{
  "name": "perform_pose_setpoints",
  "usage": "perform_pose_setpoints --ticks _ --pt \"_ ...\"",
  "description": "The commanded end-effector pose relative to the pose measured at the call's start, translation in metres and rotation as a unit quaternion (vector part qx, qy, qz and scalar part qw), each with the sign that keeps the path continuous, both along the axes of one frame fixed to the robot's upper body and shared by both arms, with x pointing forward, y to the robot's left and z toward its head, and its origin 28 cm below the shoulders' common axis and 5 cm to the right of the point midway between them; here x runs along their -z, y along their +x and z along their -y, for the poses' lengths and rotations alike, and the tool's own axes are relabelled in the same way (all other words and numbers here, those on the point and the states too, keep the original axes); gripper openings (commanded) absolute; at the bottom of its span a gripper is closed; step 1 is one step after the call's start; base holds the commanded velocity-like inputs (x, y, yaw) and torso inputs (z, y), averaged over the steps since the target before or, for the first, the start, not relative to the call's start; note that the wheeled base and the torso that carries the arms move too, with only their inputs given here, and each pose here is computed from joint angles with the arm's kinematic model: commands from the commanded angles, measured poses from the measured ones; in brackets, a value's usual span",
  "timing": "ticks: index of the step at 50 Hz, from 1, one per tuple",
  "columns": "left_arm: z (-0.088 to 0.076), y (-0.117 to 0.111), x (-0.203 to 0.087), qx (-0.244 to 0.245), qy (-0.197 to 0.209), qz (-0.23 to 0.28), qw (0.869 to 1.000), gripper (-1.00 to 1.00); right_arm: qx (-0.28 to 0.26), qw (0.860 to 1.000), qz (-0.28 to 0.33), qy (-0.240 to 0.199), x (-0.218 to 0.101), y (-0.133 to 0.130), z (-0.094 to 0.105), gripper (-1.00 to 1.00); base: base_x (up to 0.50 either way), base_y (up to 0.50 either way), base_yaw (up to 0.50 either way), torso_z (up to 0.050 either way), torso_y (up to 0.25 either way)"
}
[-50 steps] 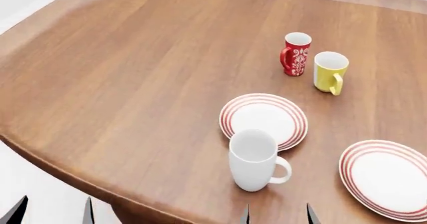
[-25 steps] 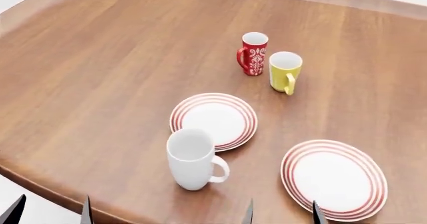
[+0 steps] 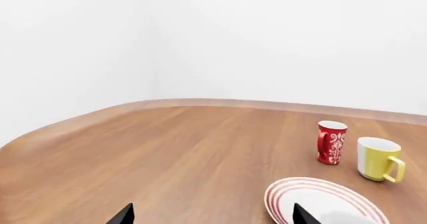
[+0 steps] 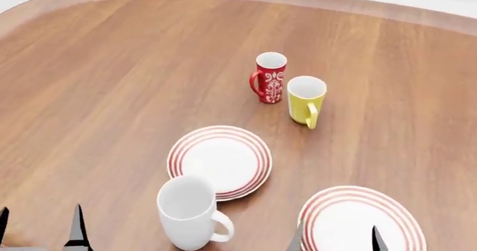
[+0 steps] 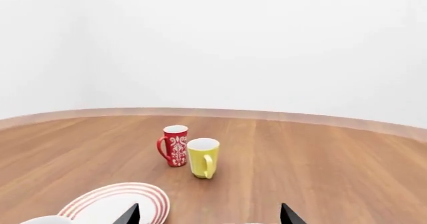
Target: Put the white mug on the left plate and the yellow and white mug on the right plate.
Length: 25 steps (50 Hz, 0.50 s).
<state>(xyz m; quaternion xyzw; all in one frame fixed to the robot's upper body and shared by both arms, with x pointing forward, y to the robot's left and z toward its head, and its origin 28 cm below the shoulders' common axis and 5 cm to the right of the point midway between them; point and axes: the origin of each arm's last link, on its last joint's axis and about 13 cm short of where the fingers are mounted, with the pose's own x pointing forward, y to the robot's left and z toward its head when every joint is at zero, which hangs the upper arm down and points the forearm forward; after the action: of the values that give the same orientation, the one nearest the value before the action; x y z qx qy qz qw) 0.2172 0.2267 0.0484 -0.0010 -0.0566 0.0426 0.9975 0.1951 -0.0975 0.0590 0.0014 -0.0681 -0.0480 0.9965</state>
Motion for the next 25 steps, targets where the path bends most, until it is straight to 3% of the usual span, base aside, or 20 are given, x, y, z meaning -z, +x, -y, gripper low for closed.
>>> perform_pose_setpoints --ticks 1,25 --pt "-0.0053 0.0014 -0.0051 -0.010 -0.006 0.015 1.000 1.00 0.005 1.000 0.002 -0.001 -0.0016 -0.0007 0.0003 1.00 0.48 0.13 0.00 0.000 0.000" --pt "-0.0059 0.0004 -0.0065 -0.009 -0.003 0.018 1.000 1.00 0.003 1.000 0.003 -0.004 -0.0017 -0.0011 -0.0006 1.00 0.48 0.13 0.00 0.000 0.000"
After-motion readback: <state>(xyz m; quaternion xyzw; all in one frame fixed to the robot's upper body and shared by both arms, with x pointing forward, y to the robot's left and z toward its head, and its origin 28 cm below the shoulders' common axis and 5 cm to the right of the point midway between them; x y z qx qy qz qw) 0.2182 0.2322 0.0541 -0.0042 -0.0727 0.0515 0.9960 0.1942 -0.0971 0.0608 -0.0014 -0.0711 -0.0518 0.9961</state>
